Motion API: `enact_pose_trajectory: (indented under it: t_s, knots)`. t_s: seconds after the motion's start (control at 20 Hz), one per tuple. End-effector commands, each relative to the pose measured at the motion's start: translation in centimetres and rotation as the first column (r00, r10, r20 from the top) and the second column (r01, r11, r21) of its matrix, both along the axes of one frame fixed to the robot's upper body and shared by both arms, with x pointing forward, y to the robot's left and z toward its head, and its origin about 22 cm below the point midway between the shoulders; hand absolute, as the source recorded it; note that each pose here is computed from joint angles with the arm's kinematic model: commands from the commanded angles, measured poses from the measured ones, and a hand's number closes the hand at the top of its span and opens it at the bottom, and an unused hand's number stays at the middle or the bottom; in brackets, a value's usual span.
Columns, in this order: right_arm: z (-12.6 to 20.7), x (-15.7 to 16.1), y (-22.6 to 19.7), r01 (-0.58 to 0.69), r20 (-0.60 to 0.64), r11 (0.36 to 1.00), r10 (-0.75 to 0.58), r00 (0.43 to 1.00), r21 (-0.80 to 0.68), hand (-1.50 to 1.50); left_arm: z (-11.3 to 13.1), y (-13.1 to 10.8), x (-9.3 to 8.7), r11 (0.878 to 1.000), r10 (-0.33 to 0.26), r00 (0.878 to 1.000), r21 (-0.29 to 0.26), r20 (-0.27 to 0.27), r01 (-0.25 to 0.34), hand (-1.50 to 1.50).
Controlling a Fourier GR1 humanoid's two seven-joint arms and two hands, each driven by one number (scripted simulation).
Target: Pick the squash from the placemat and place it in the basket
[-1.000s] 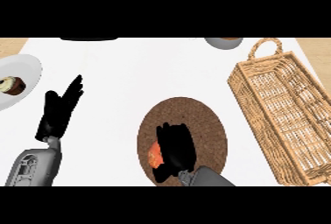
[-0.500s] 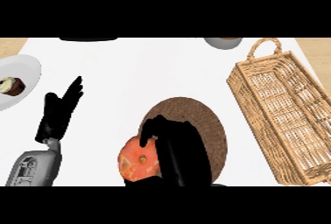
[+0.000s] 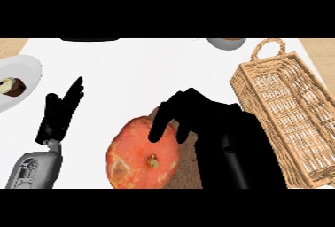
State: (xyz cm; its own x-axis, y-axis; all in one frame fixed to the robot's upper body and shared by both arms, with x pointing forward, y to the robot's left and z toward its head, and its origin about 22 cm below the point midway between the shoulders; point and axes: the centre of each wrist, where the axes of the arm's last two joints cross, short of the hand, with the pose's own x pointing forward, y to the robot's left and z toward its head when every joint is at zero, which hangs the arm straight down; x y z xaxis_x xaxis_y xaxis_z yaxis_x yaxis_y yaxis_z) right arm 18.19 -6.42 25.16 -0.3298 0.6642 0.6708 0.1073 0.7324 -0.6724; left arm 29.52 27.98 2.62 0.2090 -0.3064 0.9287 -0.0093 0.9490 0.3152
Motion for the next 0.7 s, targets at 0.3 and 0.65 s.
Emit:
enact_pose_trajectory:
  t_s: [0.3,0.65]
  knots:
    - [8.1,3.7,-2.4,0.227,-0.039,0.974,-0.228,0.973,-0.024,1.50,-0.7,-0.4,-0.5,1.000,0.002,1.000,-0.003,-0.001,-0.002,0.00]
    - [7.4,9.0,-5.7,0.422,0.011,0.825,-0.452,0.892,-0.375,1.50,-0.2,0.6,-0.4,1.000,0.030,1.000,0.009,0.005,-0.030,0.00]
